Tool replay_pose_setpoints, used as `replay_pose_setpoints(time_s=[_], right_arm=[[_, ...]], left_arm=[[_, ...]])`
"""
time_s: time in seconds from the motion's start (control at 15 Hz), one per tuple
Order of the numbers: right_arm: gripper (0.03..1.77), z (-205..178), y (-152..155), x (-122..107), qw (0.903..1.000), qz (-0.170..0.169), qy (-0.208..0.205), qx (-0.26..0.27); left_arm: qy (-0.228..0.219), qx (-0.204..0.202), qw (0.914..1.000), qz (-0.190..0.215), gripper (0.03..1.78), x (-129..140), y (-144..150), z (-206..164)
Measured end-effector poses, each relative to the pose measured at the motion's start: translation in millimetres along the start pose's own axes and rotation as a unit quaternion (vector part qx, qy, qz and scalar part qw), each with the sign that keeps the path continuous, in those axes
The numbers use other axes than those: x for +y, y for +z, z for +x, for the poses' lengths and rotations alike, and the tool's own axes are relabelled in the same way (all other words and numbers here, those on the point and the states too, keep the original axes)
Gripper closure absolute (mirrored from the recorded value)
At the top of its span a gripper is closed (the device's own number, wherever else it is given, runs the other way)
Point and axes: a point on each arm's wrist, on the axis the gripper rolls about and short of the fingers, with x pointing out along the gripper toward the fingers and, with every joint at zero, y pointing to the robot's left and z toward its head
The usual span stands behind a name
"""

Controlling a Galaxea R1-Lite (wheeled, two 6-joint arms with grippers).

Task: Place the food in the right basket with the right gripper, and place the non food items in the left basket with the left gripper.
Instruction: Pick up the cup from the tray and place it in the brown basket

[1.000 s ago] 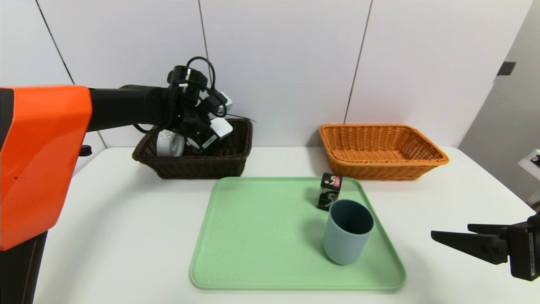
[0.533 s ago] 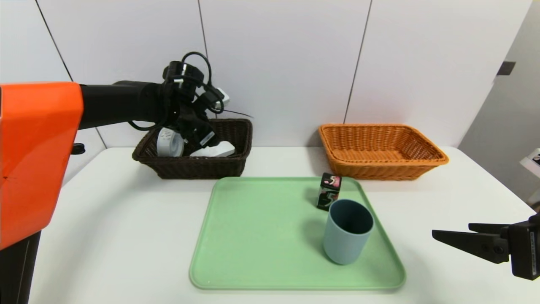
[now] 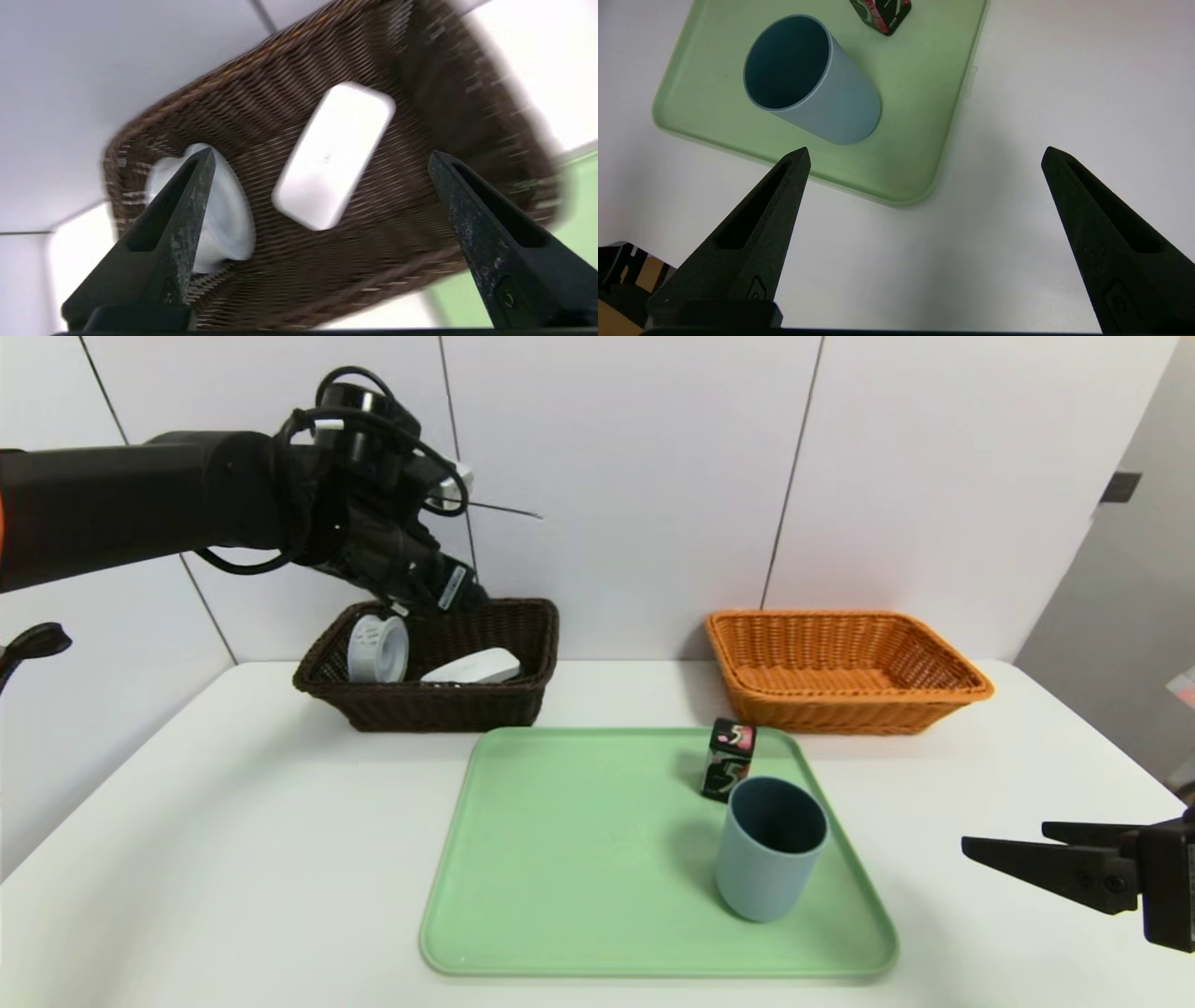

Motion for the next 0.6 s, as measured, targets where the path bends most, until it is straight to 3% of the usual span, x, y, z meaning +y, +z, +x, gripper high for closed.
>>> replay_pose_setpoints(time_s=[0.27,0.6], right_arm=[[0.09,-5.2,8.9,-2.2,0.9997,0.011,-0.013,-0.019],[0.09,-7.8,13.4,-2.7,0.9994,0.012,-0.018,-0.028]], left_arm=[[-0.052,0.001,0.9913,-0.121,0.16,-41.7,10.6,-29.0],[-0.120,0.006,0.9765,-0.179,0.14,-92.0,18.7,-68.3]])
